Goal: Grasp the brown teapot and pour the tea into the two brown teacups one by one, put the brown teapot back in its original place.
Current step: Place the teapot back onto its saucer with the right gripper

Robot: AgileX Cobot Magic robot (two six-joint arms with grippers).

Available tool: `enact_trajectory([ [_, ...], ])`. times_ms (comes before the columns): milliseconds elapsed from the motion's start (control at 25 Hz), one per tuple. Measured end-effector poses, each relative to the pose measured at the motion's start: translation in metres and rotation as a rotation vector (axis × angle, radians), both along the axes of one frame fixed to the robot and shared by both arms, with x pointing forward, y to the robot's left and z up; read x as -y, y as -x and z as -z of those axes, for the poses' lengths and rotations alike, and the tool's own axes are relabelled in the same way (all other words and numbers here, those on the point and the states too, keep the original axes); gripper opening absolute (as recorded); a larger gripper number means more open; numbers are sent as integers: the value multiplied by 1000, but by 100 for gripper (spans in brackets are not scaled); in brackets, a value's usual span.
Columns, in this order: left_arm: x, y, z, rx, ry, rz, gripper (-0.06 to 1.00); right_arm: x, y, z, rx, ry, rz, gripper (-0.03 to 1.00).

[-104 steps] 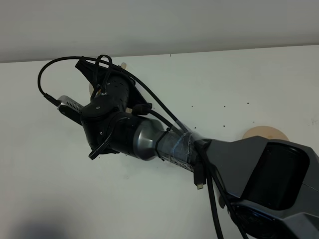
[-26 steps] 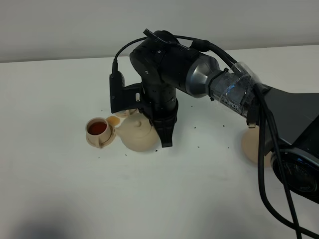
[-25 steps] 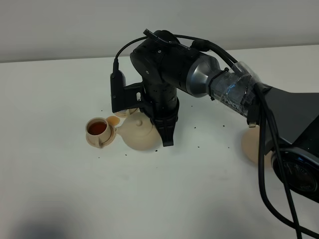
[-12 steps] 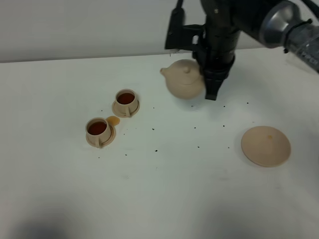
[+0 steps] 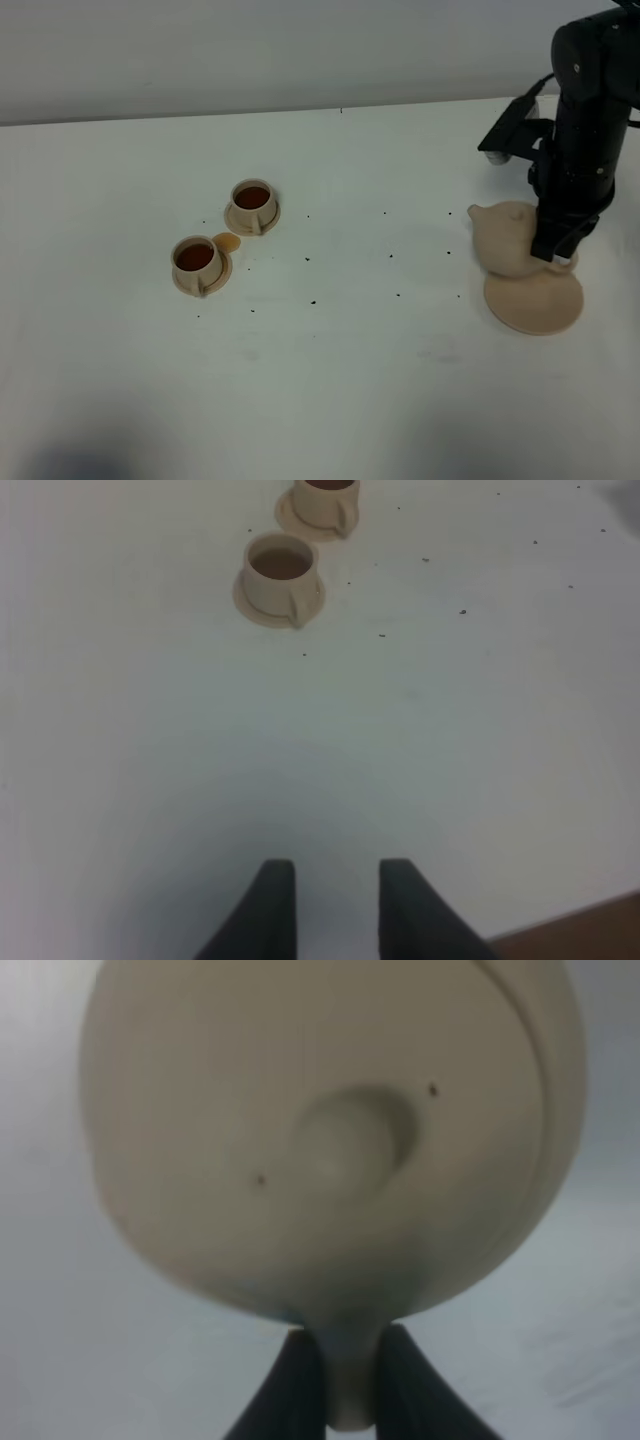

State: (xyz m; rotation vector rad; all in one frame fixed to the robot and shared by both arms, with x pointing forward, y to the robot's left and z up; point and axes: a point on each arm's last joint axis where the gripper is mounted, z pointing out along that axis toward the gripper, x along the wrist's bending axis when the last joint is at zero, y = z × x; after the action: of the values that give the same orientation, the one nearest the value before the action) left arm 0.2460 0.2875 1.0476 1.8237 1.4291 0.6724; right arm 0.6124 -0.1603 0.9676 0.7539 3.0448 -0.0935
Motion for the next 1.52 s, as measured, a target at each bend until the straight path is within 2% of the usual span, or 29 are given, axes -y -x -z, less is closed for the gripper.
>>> enact_trajectory([
  [120, 0, 0, 0, 0, 0, 0, 23, 6, 15, 10, 17, -19, 17, 11],
  [360, 0, 0, 0, 0, 0, 0, 23, 15, 35, 21, 134, -50, 77, 11],
  [600, 0, 0, 0, 0, 0, 0, 23, 19, 39, 22, 132, -25, 111, 11],
  [880, 0, 0, 0, 0, 0, 0, 23, 21, 45, 22, 73, 7, 144, 11],
  [1280, 0, 0, 0, 0, 0, 0, 23, 23, 45, 22, 70, 8, 150, 11],
  [1520, 0, 0, 0, 0, 0, 0, 23, 24, 48, 32, 62, 3, 146, 11],
])
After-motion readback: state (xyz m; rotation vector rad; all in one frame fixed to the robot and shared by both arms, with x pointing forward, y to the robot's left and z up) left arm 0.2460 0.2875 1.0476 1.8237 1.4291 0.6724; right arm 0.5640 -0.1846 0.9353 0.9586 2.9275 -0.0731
